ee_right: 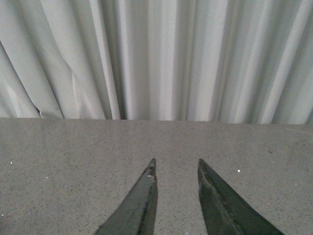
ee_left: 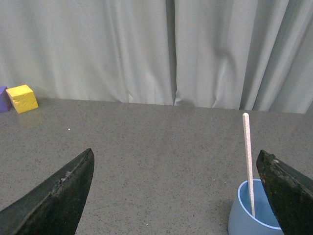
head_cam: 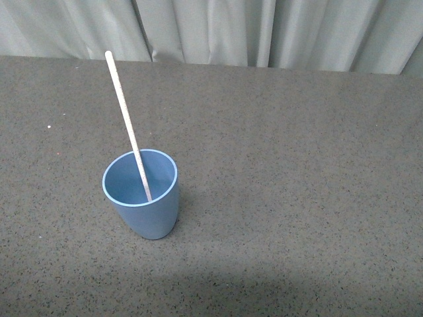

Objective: Transfer chopsticks to blue cup

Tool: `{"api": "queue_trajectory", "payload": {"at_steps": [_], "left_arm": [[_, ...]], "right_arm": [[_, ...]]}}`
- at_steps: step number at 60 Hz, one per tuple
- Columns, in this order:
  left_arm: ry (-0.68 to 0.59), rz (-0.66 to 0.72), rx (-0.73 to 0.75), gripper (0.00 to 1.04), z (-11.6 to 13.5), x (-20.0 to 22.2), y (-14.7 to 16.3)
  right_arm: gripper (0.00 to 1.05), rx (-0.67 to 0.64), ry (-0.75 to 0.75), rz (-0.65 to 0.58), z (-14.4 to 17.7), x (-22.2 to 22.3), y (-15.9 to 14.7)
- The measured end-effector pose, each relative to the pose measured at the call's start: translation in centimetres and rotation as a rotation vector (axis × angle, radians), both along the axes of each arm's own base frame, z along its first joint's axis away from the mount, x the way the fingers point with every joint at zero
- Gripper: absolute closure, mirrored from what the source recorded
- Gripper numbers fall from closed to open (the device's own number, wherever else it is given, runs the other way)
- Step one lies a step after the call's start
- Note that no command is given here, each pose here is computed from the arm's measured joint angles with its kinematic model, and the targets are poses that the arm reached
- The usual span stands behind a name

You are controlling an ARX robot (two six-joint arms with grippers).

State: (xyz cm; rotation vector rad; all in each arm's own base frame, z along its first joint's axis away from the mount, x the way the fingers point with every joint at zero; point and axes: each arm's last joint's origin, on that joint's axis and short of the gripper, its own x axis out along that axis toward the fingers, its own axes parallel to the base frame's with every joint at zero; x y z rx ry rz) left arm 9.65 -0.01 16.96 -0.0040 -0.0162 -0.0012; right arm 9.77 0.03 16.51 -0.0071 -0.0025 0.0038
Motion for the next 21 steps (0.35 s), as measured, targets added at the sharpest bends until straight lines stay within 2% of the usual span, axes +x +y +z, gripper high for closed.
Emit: {"api": "queue_trajectory", "payload": {"at_steps": [10,17,21], "left_arm": [[0.000,0.000,0.000,0.07,0.00,0.00,0.00],[0.000,0.000,0.000,0.07,0.00,0.00,0.00],[0.000,0.000,0.000,0.07,0.00,0.00,0.00]], "right_arm": [[0.34,0.000,0.000,0.000,0.00,0.00,0.00],[0.08,0.001,0.000,0.000,0.00,0.00,0.00],[0.10,0.003,0.000,0.000,0.00,0.00,0.00]]}}
